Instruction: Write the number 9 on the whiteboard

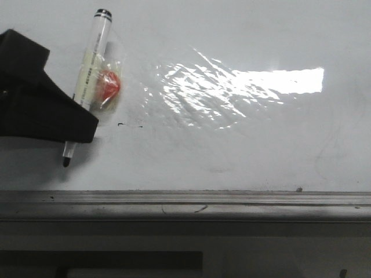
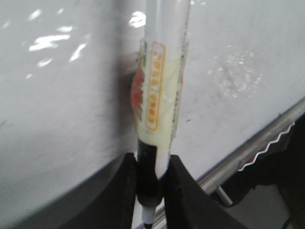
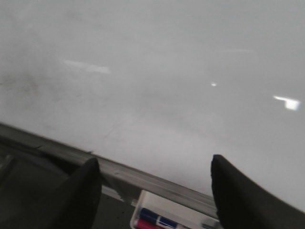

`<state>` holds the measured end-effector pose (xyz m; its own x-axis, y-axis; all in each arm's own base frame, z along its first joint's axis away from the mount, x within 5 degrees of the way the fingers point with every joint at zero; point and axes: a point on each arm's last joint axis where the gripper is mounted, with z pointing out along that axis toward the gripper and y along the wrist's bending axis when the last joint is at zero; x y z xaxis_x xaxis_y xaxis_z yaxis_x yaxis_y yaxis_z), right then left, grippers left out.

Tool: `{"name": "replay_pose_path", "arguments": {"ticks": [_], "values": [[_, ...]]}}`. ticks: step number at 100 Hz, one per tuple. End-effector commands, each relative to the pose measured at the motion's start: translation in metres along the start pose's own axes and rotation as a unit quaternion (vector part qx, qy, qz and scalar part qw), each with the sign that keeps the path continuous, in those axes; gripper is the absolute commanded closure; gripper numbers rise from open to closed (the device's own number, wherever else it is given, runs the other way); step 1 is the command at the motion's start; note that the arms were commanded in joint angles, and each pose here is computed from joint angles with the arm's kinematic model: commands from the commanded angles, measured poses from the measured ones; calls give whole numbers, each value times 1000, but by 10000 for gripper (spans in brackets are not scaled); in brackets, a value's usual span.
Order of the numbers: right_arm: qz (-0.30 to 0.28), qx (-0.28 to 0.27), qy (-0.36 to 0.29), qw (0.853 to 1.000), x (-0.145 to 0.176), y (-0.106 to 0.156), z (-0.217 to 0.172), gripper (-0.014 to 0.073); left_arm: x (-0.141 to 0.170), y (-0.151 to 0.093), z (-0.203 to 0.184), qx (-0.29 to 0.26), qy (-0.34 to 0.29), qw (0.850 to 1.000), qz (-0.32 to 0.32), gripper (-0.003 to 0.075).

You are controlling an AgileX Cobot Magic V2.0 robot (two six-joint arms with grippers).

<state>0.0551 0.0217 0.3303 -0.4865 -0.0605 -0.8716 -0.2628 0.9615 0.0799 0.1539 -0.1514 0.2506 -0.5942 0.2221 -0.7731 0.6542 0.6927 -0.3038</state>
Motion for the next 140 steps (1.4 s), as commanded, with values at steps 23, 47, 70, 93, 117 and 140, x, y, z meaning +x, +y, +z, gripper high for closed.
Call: {"name": "replay_pose_path", "arguments": {"ticks": [23,47,70,93,117,140], "values": [[-150,-238,-103,954,-28,42,0,165,1,-48,-20,180,26,896,406,741],[-219,-318,-80,919,-28,56,13,165,-1,-54,-17,158,0,891,425,741],[-195,-330,-52,922,-35,65,44,165,-3,-54,-17,149,-6,892,426,741],[-207,-352,-24,913,-35,80,73,165,-5,-53,-16,135,-13,895,425,741],[-209,-350,-44,912,-37,97,87,165,-5,-53,-16,135,-13,895,425,741],[-193,-361,-41,912,-42,111,97,165,-5,-52,-16,134,-14,895,425,741]]}}
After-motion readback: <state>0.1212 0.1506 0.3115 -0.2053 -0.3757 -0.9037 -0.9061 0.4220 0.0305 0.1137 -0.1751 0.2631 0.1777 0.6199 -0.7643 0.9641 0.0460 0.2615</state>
